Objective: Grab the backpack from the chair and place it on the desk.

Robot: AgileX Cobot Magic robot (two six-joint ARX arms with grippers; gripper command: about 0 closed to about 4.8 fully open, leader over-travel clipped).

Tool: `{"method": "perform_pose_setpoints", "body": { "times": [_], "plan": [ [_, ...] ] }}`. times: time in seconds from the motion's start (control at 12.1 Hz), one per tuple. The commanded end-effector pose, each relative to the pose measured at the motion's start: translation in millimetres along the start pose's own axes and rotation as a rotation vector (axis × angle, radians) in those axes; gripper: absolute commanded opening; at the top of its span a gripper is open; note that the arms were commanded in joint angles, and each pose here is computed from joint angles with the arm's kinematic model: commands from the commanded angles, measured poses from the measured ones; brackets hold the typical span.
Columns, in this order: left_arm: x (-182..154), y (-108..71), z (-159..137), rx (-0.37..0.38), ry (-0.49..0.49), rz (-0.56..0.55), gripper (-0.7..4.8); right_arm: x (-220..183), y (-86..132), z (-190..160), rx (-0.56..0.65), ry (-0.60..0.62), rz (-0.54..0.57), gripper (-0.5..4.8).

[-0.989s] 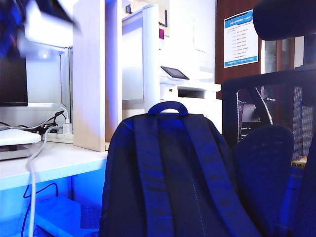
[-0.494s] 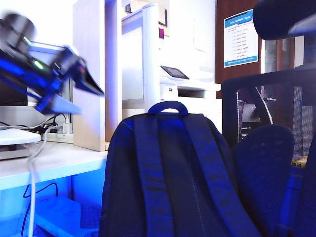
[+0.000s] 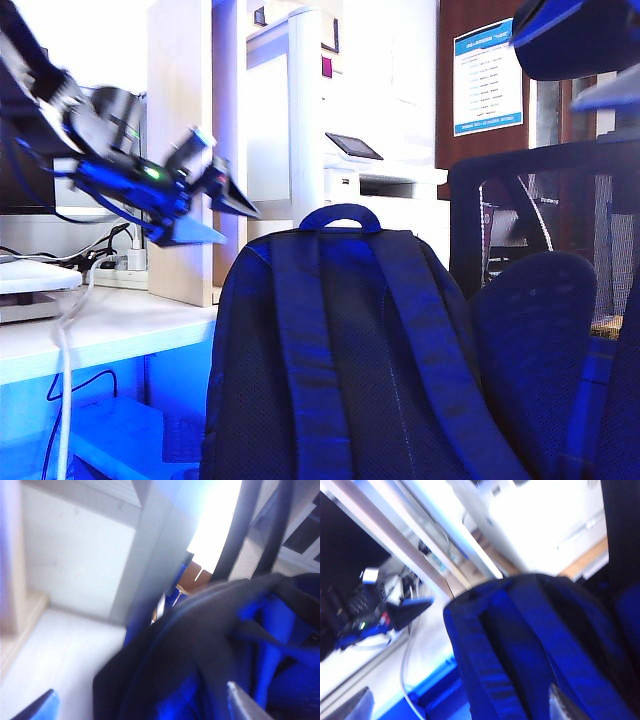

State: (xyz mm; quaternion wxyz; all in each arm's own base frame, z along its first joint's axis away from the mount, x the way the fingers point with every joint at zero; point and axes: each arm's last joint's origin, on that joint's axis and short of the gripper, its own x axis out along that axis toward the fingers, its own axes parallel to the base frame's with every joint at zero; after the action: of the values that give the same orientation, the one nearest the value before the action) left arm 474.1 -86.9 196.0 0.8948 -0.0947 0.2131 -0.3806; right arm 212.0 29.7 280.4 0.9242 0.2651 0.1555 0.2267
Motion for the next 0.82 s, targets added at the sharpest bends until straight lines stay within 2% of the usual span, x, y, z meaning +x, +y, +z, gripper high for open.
{"method": "perform_pose_setpoints", "body": {
  "times": [0.08,0.25,0.41,0.49,0.58,0.82],
  "plan": [
    [31,2.2,-12,-0.004,0.051,-0.064,4.79,11,-5,1,-0.009,-0.007,0.007,4.79],
    [49,-1.5,-26,-0.005,0.097,-0.098,4.79,17,-10,-1,0.000,0.009,-0.002,4.79],
    [60,-3.9,-40,0.059,0.118,-0.108,4.79,21,-13,-3,0.007,0.023,-0.010,4.79],
    [63,-3.7,-44,0.066,0.120,-0.107,4.19,21,-13,-4,0.008,0.025,-0.011,4.79],
    [64,-3.3,-45,0.073,0.119,-0.119,0.11,21,-13,-4,0.008,0.025,-0.011,4.79],
    [62,-6.8,-35,0.108,0.075,-0.145,-0.08,21,-13,-5,0.011,0.042,0.006,4.79]
  ]
}}
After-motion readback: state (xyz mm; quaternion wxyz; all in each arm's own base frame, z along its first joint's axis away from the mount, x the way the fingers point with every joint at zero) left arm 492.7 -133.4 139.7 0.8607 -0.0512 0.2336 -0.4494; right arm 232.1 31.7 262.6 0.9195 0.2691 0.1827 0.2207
